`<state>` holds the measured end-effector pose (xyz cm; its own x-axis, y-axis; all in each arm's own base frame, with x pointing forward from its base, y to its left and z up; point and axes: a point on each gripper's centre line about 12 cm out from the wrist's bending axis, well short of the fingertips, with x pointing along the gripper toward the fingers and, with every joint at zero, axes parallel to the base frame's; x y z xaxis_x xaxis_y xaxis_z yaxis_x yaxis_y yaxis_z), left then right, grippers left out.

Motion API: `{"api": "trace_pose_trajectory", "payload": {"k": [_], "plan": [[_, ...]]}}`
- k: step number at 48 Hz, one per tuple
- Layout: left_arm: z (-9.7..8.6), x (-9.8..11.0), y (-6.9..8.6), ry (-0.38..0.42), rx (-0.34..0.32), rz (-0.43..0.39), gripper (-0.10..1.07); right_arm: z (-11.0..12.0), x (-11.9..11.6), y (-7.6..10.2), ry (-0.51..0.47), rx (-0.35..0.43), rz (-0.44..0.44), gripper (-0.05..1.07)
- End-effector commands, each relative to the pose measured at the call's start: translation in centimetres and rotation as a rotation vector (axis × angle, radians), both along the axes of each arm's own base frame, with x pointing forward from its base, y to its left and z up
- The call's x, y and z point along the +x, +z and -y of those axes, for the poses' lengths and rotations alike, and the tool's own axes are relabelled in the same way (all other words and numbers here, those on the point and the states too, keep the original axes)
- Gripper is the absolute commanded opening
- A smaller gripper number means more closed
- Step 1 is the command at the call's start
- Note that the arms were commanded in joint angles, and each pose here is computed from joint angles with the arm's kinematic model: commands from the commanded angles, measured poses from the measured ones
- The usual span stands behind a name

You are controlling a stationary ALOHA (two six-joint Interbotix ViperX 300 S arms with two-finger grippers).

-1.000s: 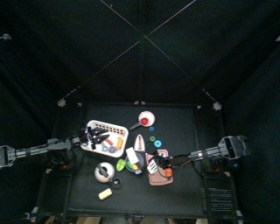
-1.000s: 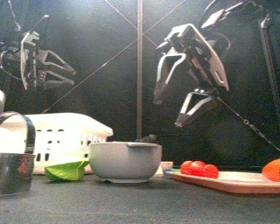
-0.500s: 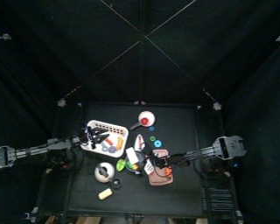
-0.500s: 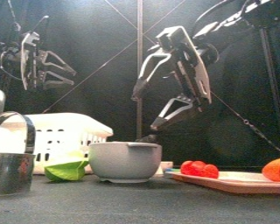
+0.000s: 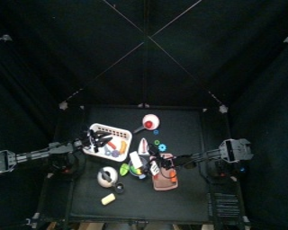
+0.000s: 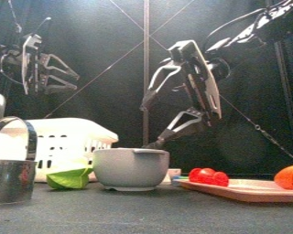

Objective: Grab cleaver

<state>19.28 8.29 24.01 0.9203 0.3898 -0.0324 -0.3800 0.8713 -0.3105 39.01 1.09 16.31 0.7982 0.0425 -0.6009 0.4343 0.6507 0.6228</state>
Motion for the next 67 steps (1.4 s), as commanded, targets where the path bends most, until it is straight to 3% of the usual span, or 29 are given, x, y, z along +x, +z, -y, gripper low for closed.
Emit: {"api": "trace_pose_trajectory", "payload": {"k": [1,19,54,67], "plan": [[-0.2,0.1,0.5,0.004,0.007,0.012,0.79,0.1,0.5,0.7,-0.001,0.003,0.028,0.98],[-0.2,0.1,0.5,0.004,0.007,0.012,0.79,0.0,1.3,-0.7,0.004,0.012,0.007,0.98],[-0.2,0.1,0.6,0.004,0.008,0.015,0.79,0.6,2.2,-1.3,-0.019,0.003,-0.023,0.97],[-0.2,0.1,0.5,0.006,0.007,0.012,0.79,0.8,2.1,-1.4,-0.035,-0.001,-0.044,0.82]]}}
